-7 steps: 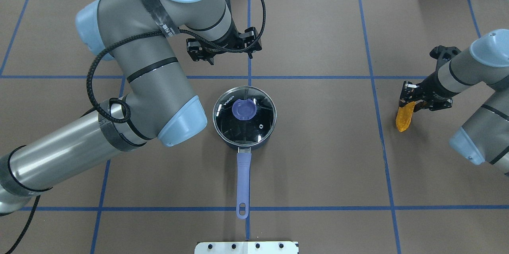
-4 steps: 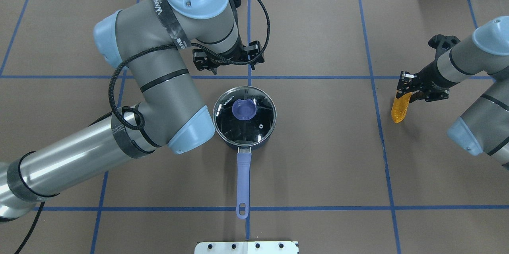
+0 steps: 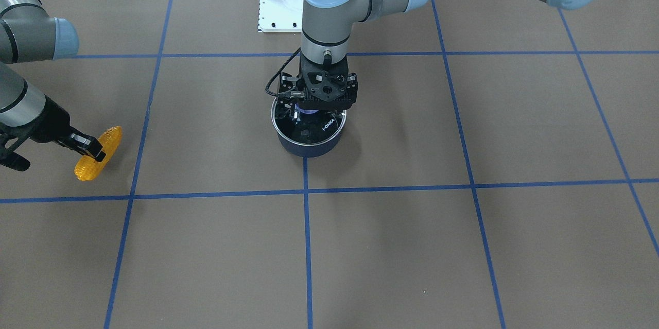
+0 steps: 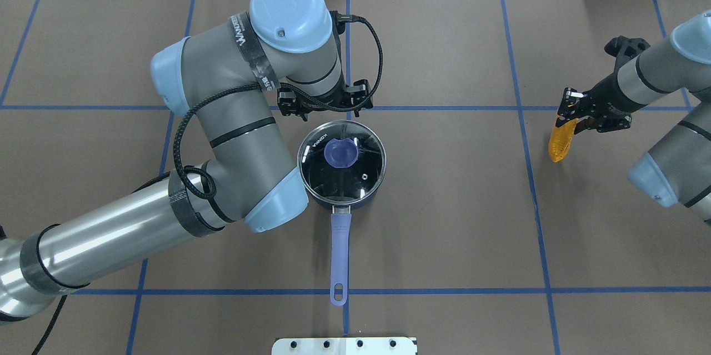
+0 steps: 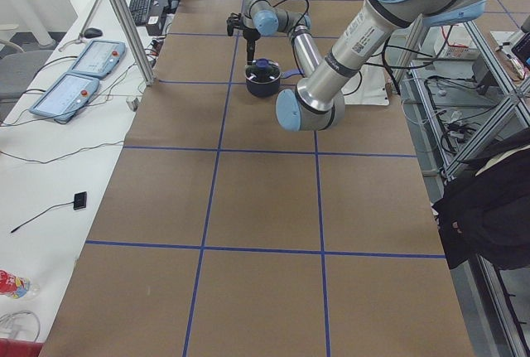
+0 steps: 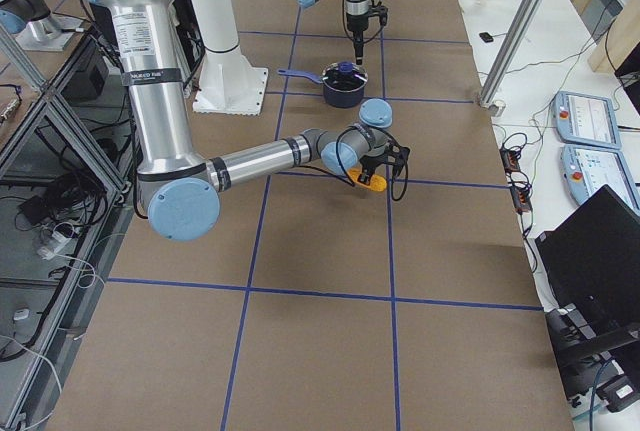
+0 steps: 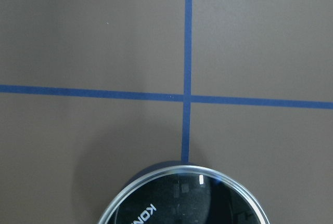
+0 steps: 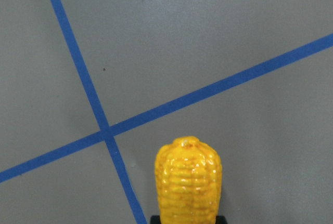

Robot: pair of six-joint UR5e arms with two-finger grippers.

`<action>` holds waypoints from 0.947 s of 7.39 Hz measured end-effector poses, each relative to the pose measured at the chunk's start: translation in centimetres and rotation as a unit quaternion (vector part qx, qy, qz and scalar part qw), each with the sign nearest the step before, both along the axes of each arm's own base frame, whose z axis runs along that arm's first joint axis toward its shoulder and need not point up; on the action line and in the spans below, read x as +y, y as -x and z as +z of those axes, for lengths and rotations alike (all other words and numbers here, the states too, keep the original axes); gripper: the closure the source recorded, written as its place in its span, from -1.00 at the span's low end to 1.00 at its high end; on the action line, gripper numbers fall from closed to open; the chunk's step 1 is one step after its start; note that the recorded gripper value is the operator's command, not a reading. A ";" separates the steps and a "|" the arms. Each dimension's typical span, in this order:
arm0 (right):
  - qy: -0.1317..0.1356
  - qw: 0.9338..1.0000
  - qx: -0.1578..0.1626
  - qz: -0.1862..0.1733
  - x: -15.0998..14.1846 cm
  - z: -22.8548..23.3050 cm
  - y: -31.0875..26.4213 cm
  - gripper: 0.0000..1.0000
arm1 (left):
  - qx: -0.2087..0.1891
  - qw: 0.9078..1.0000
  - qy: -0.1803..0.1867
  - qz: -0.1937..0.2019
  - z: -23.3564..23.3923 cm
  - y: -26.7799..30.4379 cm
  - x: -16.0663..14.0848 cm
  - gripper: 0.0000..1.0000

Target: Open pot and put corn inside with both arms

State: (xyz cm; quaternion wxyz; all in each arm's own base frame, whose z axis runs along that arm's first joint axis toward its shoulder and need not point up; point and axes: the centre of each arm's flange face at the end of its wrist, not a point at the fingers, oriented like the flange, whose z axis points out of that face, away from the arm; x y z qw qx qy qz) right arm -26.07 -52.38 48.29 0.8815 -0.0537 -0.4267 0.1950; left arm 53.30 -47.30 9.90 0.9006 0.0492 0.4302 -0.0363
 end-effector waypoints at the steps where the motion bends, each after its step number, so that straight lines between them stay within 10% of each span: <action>1: 0.003 1.000 0.001 0.004 -0.8 -0.9 -0.1 0.38 | -0.003 1.000 -0.002 0.007 0.2 -1.0 1.0 -0.95; 7: 0.000 1.000 -0.005 0.008 -2.2 -2.6 -0.7 0.38 | -0.019 1.000 -0.002 0.025 2.2 -3.5 3.4 -0.73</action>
